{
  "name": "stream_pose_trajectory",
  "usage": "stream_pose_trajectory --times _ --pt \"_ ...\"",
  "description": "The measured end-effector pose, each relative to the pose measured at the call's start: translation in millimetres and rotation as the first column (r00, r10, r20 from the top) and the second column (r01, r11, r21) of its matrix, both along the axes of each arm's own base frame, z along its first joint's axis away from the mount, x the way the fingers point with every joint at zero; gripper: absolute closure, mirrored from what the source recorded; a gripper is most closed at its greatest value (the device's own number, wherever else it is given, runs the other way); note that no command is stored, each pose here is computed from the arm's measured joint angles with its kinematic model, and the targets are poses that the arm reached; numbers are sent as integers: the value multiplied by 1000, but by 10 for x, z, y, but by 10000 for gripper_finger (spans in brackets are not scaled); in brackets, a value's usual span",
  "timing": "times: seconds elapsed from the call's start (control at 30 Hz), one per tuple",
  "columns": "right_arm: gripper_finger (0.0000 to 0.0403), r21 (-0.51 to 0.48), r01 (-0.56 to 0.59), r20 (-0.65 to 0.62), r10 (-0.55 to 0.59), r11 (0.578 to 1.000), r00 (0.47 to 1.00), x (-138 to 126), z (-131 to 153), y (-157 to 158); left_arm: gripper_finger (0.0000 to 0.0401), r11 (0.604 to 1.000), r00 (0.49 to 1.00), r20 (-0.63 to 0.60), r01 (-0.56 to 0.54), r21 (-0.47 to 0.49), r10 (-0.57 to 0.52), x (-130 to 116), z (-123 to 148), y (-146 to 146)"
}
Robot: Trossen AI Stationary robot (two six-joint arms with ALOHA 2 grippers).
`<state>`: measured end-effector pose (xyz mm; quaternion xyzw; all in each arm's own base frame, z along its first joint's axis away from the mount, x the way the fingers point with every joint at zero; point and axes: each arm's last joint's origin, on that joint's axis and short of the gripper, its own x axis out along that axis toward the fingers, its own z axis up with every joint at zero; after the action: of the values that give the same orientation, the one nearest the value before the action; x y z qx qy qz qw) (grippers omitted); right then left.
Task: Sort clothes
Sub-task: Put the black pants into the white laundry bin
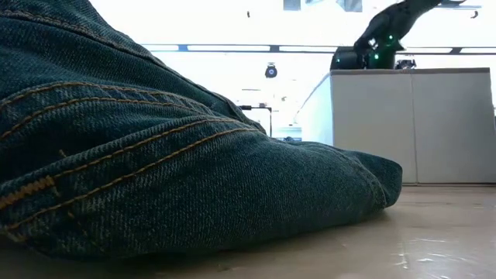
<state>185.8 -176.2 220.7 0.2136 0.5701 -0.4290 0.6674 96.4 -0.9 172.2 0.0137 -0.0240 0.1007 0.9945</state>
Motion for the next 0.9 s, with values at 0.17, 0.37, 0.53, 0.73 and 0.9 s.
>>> stream_pose_trajectory --times 0.17,0.37,0.53,0.73,0.9 --pt "325 -53 -52 145 59 997 988 46 486 -13 270 1000 1000 0 0 0 0 0 0 0" --pt "325 -141 15 261 22 990 965 6 1083 160 270 1000 1000 0 0 0 0 0 0 0" --pt "325 -293 138 121 -106 946 987 -84 1133 228 270 1000 1000 0 0 0 0 0 0 0" --pt "325 -204 208 -25 -217 957 976 -138 516 120 270 1000 1000 0 0 0 0 0 1 0" --pt "325 -104 228 -95 -238 968 967 -160 -221 32 270 1000 1000 0 0 0 0 0 -1 0"
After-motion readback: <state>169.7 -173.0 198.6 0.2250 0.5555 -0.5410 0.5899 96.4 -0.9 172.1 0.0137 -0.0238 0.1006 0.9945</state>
